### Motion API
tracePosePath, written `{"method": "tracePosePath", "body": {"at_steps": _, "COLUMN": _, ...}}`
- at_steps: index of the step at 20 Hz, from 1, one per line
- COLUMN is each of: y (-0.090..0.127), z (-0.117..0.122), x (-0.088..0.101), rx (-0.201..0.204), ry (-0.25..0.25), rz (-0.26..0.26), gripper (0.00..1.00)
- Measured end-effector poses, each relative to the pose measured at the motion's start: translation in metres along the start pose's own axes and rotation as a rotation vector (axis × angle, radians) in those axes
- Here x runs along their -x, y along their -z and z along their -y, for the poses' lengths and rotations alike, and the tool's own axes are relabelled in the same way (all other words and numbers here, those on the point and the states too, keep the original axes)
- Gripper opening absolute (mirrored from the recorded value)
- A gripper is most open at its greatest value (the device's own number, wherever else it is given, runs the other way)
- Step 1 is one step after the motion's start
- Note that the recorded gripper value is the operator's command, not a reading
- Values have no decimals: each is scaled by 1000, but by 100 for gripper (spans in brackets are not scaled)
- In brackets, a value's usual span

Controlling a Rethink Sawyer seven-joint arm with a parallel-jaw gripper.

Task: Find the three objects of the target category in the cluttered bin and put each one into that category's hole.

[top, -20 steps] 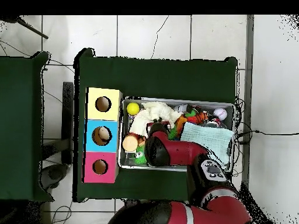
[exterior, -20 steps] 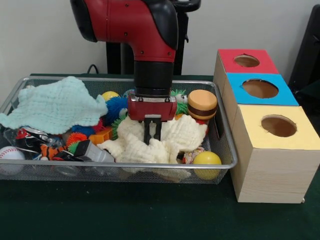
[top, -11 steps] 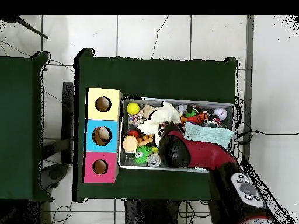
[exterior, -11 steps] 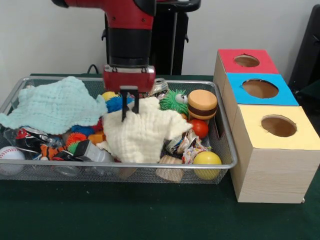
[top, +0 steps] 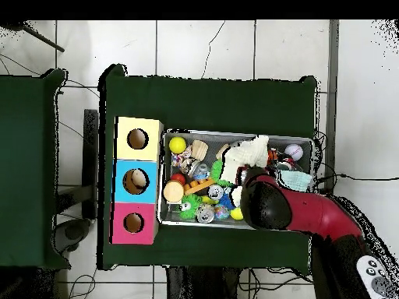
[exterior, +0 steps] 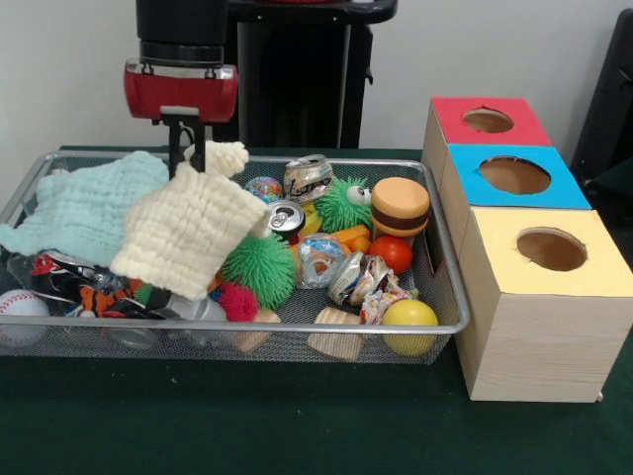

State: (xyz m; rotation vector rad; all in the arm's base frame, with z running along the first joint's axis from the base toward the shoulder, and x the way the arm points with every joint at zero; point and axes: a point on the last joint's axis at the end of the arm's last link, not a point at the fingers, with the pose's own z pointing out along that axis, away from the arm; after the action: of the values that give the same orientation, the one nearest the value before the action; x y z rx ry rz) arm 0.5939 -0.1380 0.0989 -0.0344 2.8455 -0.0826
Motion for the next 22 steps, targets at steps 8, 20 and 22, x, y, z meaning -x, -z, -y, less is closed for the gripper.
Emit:
{"method": "tracePosePath", "body": {"at_steps": 8, "y": 1, "z": 2, "x": 3, "rx": 12, "ry": 60, "rz": 32, "gripper": 0}}
{"method": "tracePosePath", "body": {"at_steps": 20, "y": 1, "z": 15, "x": -3, "rx": 20, "ry": 100, "rz": 54, "gripper": 0}}
{"method": "tracePosePath", "body": {"at_steps": 22, "y": 3, "z": 29, "x": -3, "rx": 34, "ry": 73, "rz": 61, "gripper": 0}}
